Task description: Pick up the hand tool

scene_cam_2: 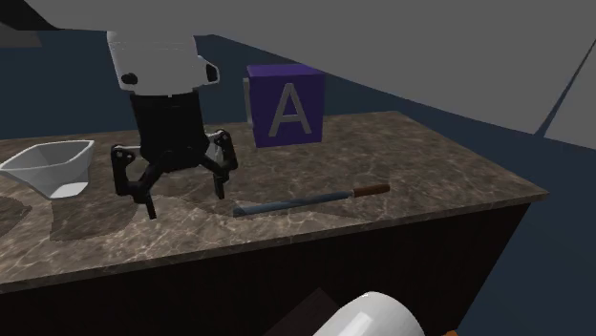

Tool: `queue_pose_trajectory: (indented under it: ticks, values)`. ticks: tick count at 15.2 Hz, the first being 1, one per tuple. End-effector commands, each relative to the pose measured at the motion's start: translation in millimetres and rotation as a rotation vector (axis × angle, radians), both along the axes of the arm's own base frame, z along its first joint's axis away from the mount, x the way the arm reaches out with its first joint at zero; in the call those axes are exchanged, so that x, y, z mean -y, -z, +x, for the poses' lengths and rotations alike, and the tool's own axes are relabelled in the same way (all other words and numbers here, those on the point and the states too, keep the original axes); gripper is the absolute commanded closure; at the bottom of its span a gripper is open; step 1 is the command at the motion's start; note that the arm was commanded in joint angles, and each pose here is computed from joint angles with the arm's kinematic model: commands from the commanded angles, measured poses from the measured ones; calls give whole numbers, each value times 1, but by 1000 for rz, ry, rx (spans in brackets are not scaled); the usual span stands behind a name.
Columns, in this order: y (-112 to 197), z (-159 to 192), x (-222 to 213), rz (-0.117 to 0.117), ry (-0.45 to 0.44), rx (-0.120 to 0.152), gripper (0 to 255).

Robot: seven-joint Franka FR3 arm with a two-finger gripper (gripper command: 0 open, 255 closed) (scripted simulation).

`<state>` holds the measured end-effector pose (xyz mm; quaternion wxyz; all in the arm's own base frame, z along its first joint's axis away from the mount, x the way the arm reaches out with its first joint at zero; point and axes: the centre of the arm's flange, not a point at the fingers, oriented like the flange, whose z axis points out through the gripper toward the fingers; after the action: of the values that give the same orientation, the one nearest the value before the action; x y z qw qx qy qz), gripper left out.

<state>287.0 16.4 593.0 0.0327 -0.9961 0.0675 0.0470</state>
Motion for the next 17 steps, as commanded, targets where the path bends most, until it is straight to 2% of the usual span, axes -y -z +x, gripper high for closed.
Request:
queue_pose_trajectory:
  ticks: [1,9,17]
  values:
    - [0,0,0,0,0,0,0]
    - [47,-25,84,-21,-285,32,0]
    - [92,-24,173,-43,-569,63,0]
